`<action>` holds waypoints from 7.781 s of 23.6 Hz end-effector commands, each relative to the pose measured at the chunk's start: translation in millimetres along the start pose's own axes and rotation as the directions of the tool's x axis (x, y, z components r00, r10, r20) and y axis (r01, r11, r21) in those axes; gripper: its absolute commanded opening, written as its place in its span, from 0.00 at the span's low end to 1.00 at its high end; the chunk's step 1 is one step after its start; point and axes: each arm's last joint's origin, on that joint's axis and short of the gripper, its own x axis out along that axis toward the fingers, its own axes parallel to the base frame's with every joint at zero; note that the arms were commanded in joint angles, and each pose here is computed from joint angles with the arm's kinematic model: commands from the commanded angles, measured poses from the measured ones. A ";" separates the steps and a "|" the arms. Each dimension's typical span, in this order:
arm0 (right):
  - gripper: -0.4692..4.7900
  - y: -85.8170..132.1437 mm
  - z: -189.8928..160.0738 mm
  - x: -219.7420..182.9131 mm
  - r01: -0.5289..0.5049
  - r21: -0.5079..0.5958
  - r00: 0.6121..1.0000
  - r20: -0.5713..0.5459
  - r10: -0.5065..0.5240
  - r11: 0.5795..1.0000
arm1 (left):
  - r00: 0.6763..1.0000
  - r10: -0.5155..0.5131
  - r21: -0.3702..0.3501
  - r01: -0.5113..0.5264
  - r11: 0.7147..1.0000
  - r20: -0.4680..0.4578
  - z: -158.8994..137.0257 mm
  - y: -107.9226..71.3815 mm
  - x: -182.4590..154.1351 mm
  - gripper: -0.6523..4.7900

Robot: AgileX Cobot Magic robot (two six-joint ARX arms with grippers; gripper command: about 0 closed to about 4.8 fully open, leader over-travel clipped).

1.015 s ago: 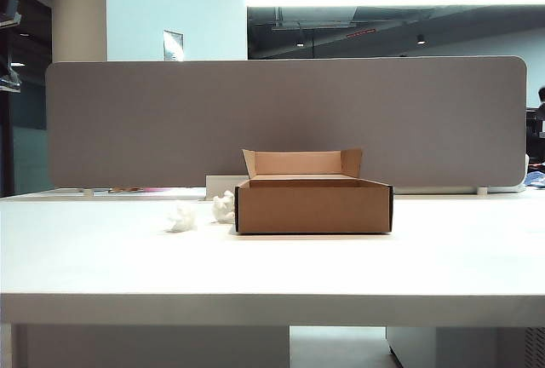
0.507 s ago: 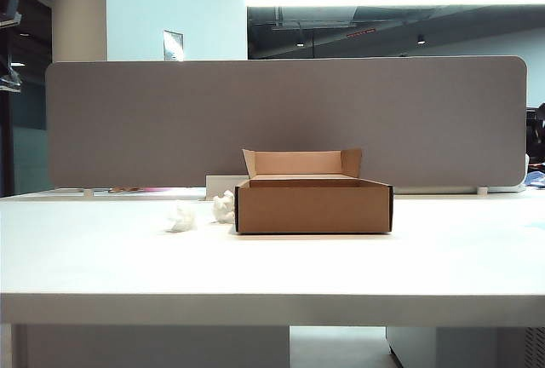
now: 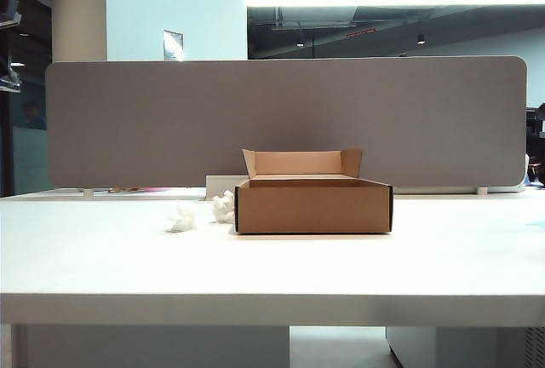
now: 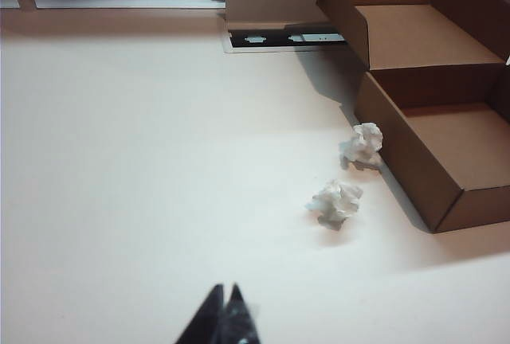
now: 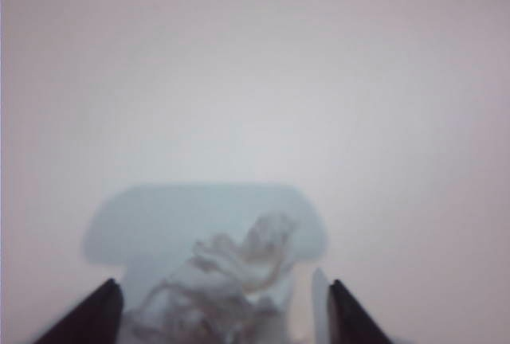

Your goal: Pick up all the paper balls on the table and put them in the paper box.

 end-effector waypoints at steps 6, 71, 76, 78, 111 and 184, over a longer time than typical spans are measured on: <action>0.52 -8.5 -3.1 8.3 0.020 0.013 0.999 0.024 -0.021 1.000 | 0.998 -0.045 0.025 0.044 0.999 0.041 9.8 -2.3 30.8 0.11; 0.88 219.0 8.9 -115.4 -0.875 -0.135 0.474 -0.044 0.880 0.464 | 0.919 -0.278 -0.030 0.281 0.959 -0.279 -7.0 -38.5 206.3 0.47; 0.88 212.6 27.1 -136.8 -0.875 -0.171 0.458 0.013 0.889 0.454 | 0.919 -0.278 -0.031 0.281 0.959 -0.278 -8.5 -38.3 218.9 0.78; 0.88 209.8 33.6 -145.3 -0.874 -0.184 0.452 0.033 0.891 0.450 | 0.917 -0.278 -0.033 0.281 0.959 -0.285 -10.9 -38.2 222.9 0.88; 0.87 200.6 42.3 -162.7 -0.856 -0.175 0.488 0.034 0.872 0.486 | 0.901 -0.421 0.021 0.426 0.905 -0.103 32.5 -83.3 223.8 0.11; 0.73 113.9 74.4 -213.8 -0.791 -0.070 0.607 0.035 0.794 0.608 | 0.918 -0.355 0.057 0.369 0.928 -0.179 45.2 -151.0 273.9 0.38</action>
